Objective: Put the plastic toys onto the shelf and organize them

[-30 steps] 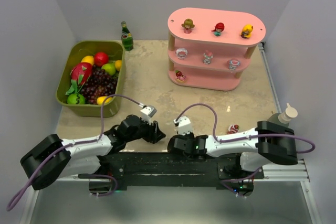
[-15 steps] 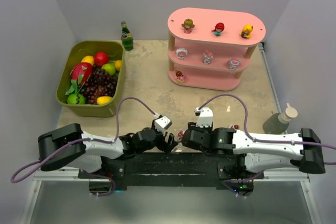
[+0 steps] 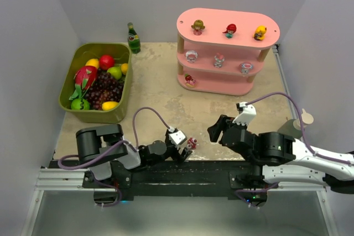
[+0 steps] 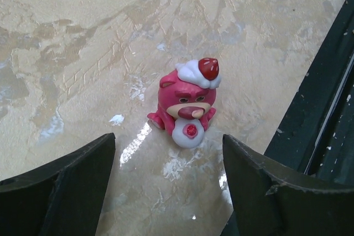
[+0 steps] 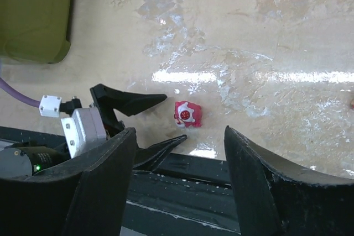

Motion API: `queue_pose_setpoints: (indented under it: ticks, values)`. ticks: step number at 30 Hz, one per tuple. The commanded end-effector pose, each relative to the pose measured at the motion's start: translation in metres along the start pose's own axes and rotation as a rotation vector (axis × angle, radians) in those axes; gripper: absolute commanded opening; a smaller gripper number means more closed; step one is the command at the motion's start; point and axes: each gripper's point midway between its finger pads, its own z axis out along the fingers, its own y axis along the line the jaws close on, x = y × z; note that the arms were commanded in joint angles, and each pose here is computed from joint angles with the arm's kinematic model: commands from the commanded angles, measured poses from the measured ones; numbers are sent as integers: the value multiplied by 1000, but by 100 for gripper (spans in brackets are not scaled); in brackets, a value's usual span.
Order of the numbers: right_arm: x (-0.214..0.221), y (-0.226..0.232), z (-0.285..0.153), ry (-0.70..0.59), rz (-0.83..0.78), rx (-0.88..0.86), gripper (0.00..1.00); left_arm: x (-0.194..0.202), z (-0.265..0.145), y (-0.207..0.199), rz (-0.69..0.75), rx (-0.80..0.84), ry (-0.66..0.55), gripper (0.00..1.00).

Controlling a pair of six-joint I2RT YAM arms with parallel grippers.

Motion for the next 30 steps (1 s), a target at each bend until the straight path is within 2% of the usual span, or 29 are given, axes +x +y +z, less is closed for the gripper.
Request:
queue_pose_setpoints:
  ticks: [1,7,17,30]
  values:
    - [-19,-3,-4,-61,-3,28,69,-25,4,-12,47,68,-140,85]
    - [-19,-5,-3,-66,-21,37,70,-15,17,-20,73,98,-137,86]
    - [-13,-7,0,-59,-19,47,70,-23,29,-10,95,24,-166,80]
    - [-9,-8,2,-51,-28,51,70,-54,27,-15,77,35,-251,80]
